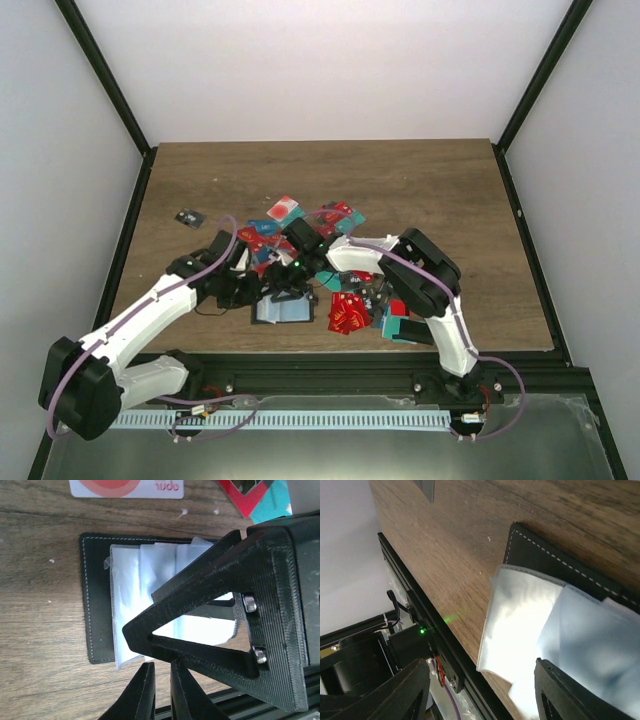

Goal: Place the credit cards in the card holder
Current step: Open the credit card at the center of the board, then pick up the credit card from the center of the board.

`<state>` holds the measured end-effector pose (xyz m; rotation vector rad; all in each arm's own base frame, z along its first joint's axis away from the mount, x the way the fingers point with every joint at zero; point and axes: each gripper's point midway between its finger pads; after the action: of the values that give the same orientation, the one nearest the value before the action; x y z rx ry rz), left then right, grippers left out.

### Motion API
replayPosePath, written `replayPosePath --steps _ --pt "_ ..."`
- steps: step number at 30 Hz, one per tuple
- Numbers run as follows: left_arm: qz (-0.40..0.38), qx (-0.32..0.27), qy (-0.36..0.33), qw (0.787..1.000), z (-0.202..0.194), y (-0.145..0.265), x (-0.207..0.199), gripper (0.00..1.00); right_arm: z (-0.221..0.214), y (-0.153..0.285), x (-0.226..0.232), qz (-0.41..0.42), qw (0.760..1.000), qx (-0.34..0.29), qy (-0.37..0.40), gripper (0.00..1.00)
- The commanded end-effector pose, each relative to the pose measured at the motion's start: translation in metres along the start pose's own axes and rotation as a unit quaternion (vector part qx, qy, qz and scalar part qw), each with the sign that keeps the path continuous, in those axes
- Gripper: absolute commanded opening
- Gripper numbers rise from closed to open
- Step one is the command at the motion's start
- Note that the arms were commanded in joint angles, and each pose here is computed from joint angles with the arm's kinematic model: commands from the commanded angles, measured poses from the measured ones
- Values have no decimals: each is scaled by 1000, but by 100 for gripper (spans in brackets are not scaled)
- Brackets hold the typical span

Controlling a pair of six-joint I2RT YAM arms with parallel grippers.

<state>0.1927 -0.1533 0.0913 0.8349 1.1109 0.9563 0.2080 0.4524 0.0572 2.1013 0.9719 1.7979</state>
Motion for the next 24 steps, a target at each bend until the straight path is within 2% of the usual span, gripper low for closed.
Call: replayPosePath --steps 1,5,10,16,24 --pt "-31 -21 -15 999 11 14 -16 12 -3 37 47 17 999 -34 39 60" --pt "-50 -19 -17 998 14 15 -25 12 -3 65 43 -4 997 -73 40 61" --pt "-121 -16 -47 991 17 14 -52 13 -20 107 29 1 993 -118 26 64" --pt "-176 -15 -101 979 24 12 -88 13 -51 145 -19 -32 983 -178 -18 69" --pt "-213 32 -178 960 24 -16 -147 10 -97 183 -81 -13 967 -234 -99 80"
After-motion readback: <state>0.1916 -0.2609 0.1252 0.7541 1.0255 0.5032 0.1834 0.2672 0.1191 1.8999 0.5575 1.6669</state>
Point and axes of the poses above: each gripper's point midway between its finger pads, its own y axis back along the fingers, its own x axis along the line the jaws close on, z = x × y, and after that the axes turned 12 degrees about -y, right-handed
